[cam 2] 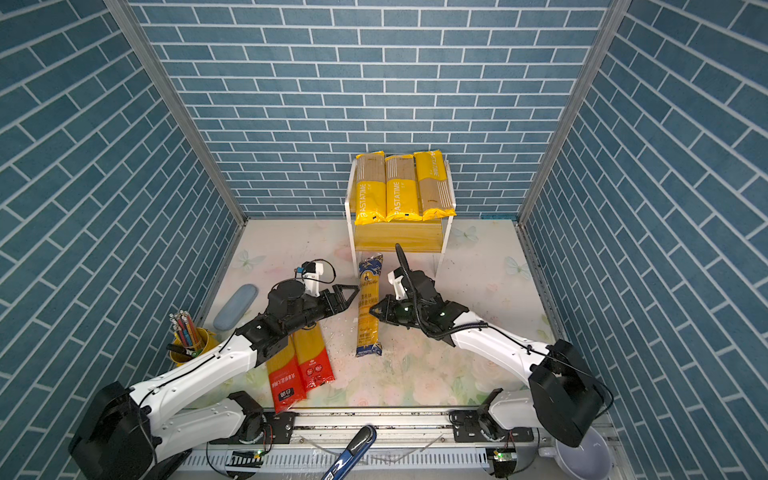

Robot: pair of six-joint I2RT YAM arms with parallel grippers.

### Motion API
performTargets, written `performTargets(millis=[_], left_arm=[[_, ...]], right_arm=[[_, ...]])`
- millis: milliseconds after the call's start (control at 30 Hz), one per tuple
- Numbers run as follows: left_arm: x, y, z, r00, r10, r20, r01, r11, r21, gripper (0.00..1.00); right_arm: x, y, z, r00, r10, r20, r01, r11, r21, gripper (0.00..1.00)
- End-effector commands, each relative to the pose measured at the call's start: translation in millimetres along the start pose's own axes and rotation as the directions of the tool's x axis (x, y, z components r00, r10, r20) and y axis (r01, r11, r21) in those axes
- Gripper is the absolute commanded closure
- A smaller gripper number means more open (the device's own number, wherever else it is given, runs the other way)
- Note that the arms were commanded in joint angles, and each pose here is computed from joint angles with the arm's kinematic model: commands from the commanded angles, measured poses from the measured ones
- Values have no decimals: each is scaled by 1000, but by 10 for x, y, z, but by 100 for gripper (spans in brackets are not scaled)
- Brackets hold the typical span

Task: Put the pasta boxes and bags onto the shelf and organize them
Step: 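Grasp the bag's top with the left gripper while right gripper holds its bottom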

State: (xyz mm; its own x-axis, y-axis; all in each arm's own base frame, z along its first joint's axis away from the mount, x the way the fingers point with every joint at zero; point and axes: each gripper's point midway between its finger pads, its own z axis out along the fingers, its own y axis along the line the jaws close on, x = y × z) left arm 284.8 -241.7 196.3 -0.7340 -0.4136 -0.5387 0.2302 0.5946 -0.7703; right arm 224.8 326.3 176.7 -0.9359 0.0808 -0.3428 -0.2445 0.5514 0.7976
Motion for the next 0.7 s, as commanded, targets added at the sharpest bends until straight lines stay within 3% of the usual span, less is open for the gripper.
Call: performTargets(millis=[0,400,667], left_arm=[[-58,-114,8,1000,-2,18,1,998,55,13],[-82,-230,139,999,-44,26,40,987,155,13],[-249,-477,227,997,-59,40,45,958,283,15]], right_arm=[[-382,725,-310,977,-143,156,174,964,-201,100],[-457,1137,-574,969,-156,191,222,891,-396,100],[-345,1343,-670,975,-170,144,220,832,-509,100]])
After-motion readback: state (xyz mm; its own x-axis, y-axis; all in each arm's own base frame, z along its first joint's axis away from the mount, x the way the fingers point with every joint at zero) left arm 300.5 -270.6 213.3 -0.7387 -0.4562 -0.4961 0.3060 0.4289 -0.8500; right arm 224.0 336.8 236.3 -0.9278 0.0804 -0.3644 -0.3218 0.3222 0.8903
